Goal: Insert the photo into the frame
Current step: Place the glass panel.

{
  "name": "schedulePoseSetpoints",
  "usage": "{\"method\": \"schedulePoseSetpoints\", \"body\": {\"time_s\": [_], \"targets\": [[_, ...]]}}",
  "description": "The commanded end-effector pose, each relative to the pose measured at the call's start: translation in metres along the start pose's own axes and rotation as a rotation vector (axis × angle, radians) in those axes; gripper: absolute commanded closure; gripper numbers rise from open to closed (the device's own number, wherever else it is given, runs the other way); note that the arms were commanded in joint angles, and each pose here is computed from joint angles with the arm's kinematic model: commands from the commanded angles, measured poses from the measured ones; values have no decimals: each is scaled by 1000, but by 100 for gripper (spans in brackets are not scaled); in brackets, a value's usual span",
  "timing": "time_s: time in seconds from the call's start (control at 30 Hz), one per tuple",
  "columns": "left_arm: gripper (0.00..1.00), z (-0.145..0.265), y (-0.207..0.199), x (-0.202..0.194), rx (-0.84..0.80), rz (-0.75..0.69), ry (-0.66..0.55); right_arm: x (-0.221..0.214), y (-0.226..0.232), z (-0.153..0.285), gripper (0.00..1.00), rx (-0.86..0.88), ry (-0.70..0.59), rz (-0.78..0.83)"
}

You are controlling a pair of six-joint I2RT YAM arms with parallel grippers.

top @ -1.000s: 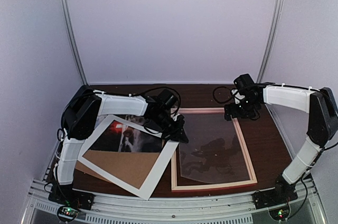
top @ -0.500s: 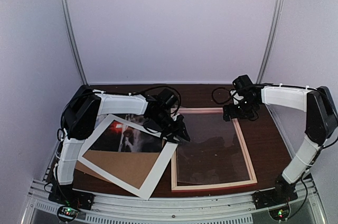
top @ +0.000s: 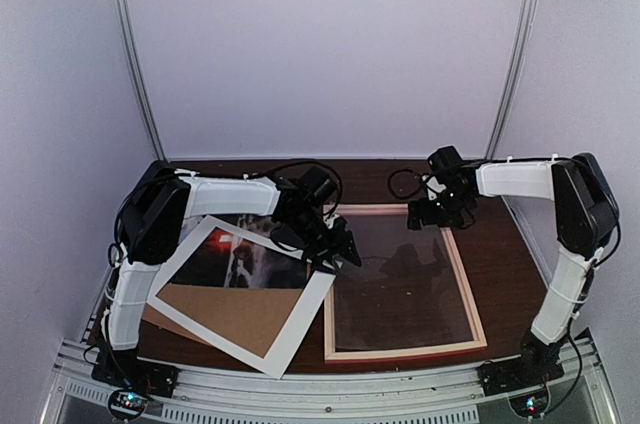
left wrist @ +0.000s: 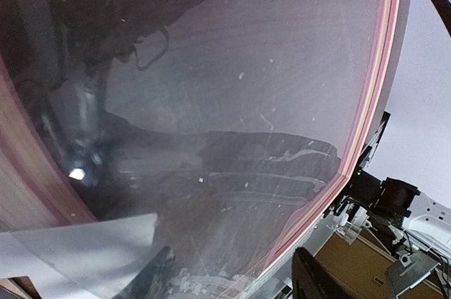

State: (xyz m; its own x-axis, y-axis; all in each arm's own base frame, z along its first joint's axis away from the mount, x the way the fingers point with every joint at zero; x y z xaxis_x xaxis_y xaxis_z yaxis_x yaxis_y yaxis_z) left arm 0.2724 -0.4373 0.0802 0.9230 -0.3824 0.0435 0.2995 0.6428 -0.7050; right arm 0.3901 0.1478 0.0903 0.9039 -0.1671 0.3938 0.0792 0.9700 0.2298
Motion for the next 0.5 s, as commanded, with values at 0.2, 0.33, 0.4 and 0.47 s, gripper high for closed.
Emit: {"method": "schedulePoseSetpoints", "body": {"time_s": [0.2, 0.33, 0.4, 0.47], "targets": [[38, 3, 4, 3, 45, -31, -6, 0, 38, -14, 9, 108, 29, 18], [37, 5, 4, 3, 57, -37, -9, -8, 48, -13, 9, 133, 46, 33], [37, 5, 6, 2, 67, -37, -8, -12, 54, -12, 9, 154, 57, 39], [37, 7, 7, 1, 80, -42, -9, -16, 58, -12, 9, 171, 68, 41]]}}
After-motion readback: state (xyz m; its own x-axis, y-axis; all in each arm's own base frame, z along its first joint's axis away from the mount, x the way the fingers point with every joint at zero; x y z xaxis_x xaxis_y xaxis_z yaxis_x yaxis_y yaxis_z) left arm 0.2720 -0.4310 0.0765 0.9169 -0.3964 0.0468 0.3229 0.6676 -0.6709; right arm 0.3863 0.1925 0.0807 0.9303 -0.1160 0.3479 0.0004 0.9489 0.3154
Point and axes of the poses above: each gripper's point midway between its finger pads, its own z axis back along the fingers, its own y axis along the line the jaws close on, x = y × z, the point moved 3 cm from there along z, back along the fingers, and after that the axes turned 14 degrees about -z, right-handed, at the moved point
